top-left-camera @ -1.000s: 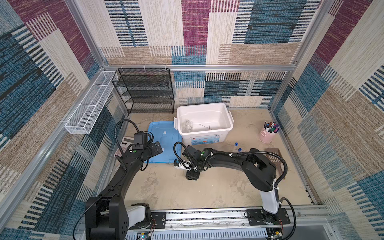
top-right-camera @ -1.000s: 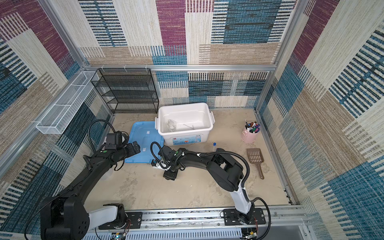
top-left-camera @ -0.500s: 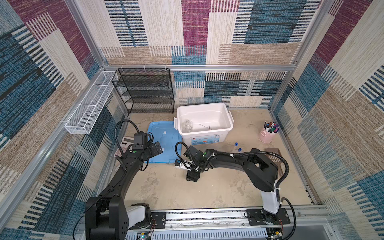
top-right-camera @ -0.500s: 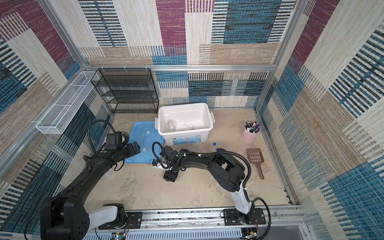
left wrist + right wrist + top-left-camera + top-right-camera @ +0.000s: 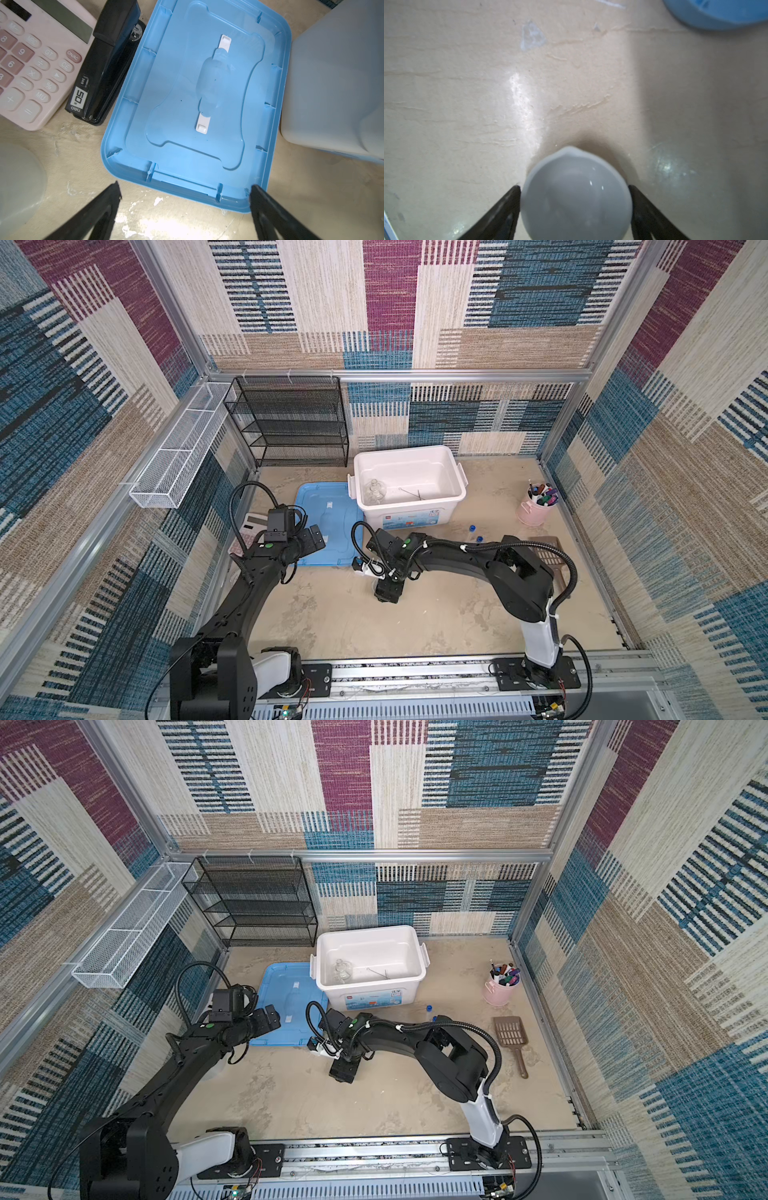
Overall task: Organize the chemistry lab equipment
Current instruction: 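Carry the held white dish with the right gripper toward the white bin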
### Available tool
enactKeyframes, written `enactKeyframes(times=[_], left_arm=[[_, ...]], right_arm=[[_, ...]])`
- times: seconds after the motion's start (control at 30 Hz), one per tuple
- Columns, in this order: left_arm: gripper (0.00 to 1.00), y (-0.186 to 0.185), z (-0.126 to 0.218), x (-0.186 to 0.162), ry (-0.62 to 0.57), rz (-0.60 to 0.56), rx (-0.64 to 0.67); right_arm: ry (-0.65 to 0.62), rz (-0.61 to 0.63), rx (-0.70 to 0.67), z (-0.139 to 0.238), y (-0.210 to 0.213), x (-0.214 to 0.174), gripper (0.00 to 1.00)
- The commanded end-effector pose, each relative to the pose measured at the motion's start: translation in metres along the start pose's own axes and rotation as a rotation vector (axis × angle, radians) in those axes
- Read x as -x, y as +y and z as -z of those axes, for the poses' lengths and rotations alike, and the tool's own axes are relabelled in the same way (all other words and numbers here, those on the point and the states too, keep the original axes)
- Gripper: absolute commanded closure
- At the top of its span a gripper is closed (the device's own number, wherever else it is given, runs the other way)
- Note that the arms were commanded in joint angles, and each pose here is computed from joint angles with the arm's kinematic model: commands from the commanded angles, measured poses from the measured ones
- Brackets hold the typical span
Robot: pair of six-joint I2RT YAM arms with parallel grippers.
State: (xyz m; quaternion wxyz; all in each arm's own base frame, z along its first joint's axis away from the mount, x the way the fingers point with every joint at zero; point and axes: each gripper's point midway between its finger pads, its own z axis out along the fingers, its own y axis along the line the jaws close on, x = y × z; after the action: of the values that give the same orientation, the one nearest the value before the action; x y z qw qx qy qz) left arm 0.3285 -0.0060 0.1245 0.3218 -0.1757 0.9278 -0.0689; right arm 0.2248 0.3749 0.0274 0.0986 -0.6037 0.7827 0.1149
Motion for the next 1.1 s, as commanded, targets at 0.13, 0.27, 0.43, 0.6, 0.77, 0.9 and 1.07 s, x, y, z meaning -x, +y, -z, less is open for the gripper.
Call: enactKeyframes(times=[0.13,0.27,0.43,0.6,0.77,0.9,1.07], left_arm=[[0.01,-0.001,0.003,0.004,-0.018,-0.010,0.000],[0.01,-0.001,0.003,0.003,-0.019,-0.010,-0.003],[0.01,0.000,0.002,0.001,-0.011,-0.003,0.000],[0.01,0.001,0.002,0.001,-0.014,-0.005,0.003],[0.01,-0.001,0.001,0.002,-0.011,-0.004,-0.001],[0.01,0.000,0.002,0.001,-0.013,-0.004,-0.001],[0.01,0.000,0.002,0.002,-0.016,-0.005,0.000]], right_arm=[[0.072,-0.009,0.023,-0.004,0.003,-0.009,0.20],[0.060,-0.020,0.010,-0.002,-0.002,-0.001,0.20],[0.092,-0.015,0.009,-0.005,-0.004,-0.002,0.23],[0.118,-0.016,0.013,-0.006,-0.003,-0.007,0.26],[0.132,-0.016,0.004,-0.005,-0.005,-0.007,0.29],[0.146,-0.021,-0.001,-0.004,-0.006,-0.009,0.30],[0.148,-0.033,0.011,-0.004,-0.002,-0.012,0.28]])
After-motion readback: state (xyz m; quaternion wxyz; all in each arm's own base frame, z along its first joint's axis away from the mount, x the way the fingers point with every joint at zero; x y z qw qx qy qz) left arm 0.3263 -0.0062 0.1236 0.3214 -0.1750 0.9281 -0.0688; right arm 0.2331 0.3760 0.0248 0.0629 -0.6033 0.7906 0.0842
